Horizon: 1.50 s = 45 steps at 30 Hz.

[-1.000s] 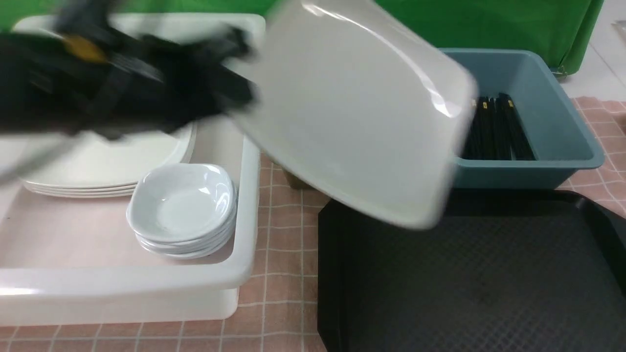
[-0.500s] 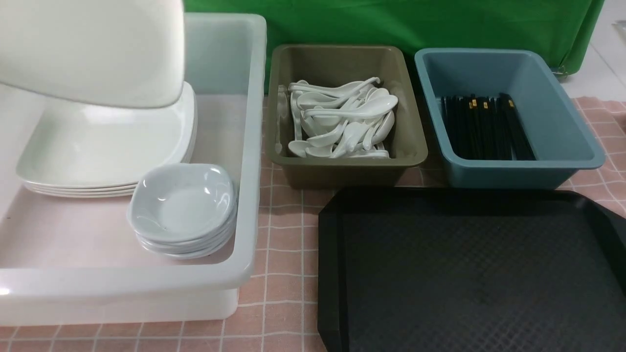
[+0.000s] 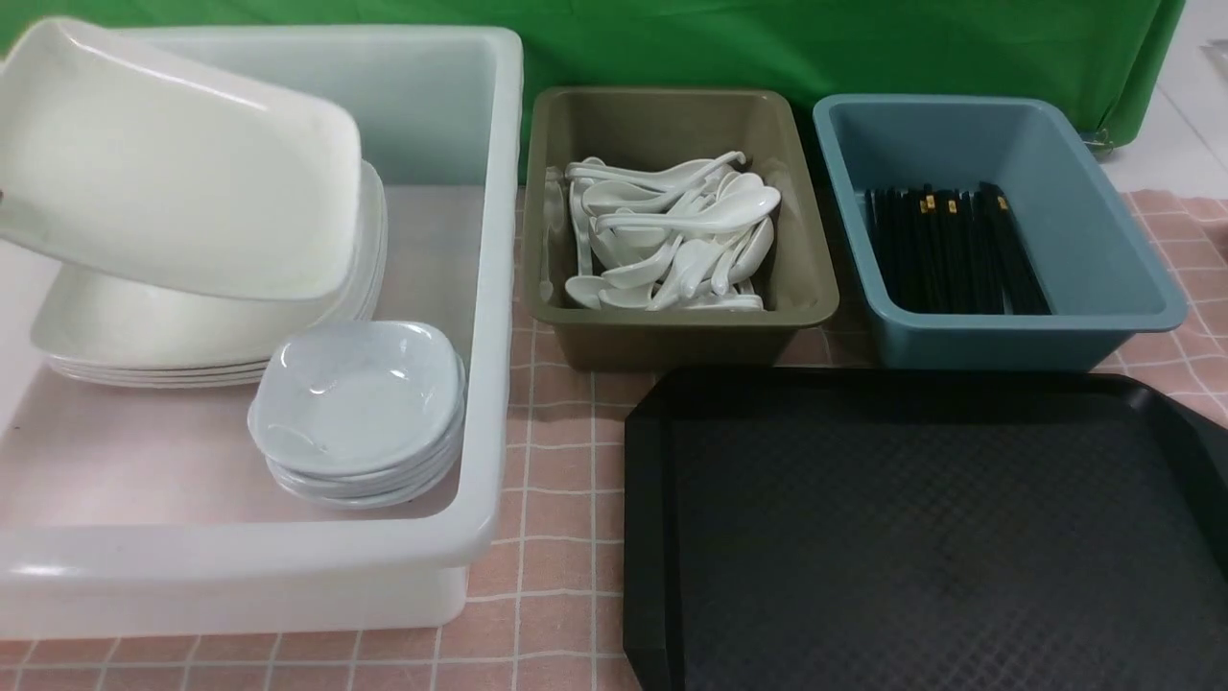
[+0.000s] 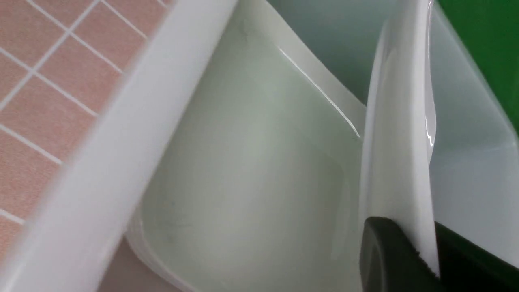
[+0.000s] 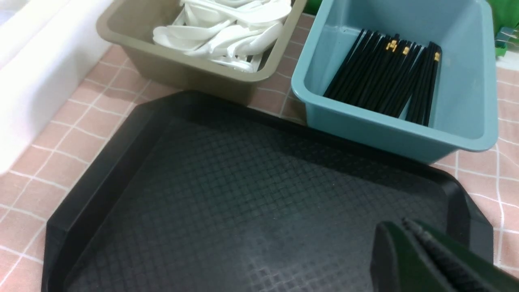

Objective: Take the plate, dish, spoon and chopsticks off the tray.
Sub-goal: Use the left arm to put the plate into the large storage box on the left

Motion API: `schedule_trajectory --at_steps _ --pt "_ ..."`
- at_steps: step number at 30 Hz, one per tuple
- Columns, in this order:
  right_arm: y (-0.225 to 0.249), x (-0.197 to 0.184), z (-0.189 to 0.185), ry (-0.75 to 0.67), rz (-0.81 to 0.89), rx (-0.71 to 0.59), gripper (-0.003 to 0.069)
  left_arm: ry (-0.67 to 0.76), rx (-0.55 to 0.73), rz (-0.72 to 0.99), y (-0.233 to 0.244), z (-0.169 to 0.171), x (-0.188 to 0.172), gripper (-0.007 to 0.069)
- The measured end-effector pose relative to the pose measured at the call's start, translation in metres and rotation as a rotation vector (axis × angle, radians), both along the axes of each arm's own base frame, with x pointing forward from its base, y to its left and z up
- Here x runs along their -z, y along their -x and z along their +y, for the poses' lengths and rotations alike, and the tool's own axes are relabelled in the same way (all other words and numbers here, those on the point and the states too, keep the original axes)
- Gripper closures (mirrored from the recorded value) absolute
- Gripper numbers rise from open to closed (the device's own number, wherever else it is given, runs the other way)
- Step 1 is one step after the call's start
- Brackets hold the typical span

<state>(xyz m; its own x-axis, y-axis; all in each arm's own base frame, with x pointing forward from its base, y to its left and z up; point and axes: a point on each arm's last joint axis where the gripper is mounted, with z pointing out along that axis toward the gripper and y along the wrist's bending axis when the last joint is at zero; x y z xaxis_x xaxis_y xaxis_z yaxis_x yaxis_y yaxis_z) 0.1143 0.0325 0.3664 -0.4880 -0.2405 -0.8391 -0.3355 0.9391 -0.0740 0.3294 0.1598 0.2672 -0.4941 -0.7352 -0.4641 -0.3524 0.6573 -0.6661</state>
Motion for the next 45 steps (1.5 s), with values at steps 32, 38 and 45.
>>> schedule_trajectory --at_steps 32,38,45 --pt "0.002 0.003 0.000 -0.013 0.039 0.013 0.0579 -0.201 0.043 0.072 -0.010 0.018 -0.003 0.0338" --pt "0.005 0.005 -0.001 -0.007 0.088 0.016 0.0579 -0.135 0.138 0.072 -0.012 0.009 -0.031 0.0526" --pt "0.035 -0.006 -0.012 0.062 0.211 0.033 0.0622 -0.169 0.363 0.024 -0.021 -0.055 -0.070 0.0631"
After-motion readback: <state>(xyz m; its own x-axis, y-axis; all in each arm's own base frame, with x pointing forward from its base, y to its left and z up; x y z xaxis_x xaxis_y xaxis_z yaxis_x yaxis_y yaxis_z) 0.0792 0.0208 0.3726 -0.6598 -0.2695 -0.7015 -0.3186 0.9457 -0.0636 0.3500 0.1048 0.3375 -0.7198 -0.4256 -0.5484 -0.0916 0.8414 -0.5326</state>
